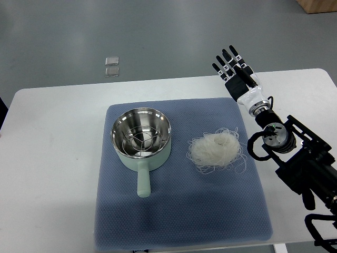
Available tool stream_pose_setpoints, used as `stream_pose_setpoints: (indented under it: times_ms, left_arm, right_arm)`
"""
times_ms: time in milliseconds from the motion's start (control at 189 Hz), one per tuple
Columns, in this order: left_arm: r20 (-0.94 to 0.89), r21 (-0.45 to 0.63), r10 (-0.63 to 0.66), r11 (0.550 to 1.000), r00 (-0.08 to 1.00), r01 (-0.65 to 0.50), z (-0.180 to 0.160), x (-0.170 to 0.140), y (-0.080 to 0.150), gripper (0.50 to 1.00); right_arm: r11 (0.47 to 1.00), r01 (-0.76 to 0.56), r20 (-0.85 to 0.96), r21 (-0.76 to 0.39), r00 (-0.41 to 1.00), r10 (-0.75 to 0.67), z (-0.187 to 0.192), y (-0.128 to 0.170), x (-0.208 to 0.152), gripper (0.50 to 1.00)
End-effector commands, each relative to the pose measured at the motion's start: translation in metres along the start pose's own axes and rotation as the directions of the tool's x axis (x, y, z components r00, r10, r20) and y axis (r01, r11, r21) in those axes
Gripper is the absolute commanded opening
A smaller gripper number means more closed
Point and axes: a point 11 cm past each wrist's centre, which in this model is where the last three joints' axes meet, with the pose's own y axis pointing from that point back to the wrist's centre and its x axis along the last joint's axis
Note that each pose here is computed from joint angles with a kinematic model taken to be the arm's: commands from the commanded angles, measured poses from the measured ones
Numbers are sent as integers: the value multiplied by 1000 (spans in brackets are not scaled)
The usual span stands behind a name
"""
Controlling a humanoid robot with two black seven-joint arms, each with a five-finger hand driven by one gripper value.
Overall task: Put vermicelli into pot with right hand
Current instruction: 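Move the right hand over the white vermicelli bundle, fingers open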
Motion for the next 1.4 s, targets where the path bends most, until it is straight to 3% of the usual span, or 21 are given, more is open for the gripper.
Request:
stream_pose_setpoints:
  times_ms: [0, 391, 575, 697, 792, 860, 945, 1061, 1151, 1267, 1394]
  left_arm:
    - [0, 0, 2, 1000, 1000, -2, 0, 0, 0, 1000]
    - [0, 0, -1, 1000, 1000, 1, 0, 0, 0, 1000]
    - [1, 0, -5, 1000, 1000, 5, 0, -2, 0, 1000]
    - [2, 0, -8, 1000, 1000, 8, 0, -3, 0, 1000]
    - [2, 0, -8, 1000, 1000, 8, 0, -3, 0, 1000]
    - [0, -1, -9, 1000, 1000, 9, 0, -3, 0, 1000]
    - [1, -2, -10, 1000, 1000, 10, 0, -3, 0, 1000]
    - [2, -2, -18, 1000, 1000, 18, 0, -6, 0, 1000]
    - [2, -2, -16, 1000, 1000, 16, 0, -6, 0, 1000]
    - [1, -1, -13, 1000, 1000, 13, 0, -4, 0, 1000]
    - [3, -1, -13, 1000, 1000, 13, 1, -4, 0, 1000]
  right_arm:
    - [1000, -1, 0, -1, 1000, 1, 0, 0, 0, 930]
    - [1000, 7, -39, -21, 999, -8, 5, -3, -6, 928]
    - [990, 64, -261, -124, 961, -95, 17, -9, -22, 928]
    - [965, 117, -501, -236, 836, -223, 12, -10, -26, 928]
    - [910, 131, -696, -394, 603, -388, 13, -7, -30, 928]
    - [840, 113, -773, -531, 342, -535, 9, -5, -35, 928]
    - [758, 33, -754, -652, 83, -652, -1, -7, -43, 928]
    - [645, -71, -629, -761, -162, -760, -14, -20, -75, 928]
    - [587, -232, -507, -776, -323, -799, -32, -25, -85, 928]
    - [549, -499, -331, -670, -462, -823, -55, -27, -83, 928]
    - [481, -533, -230, -696, -469, -853, -46, -12, -106, 928]
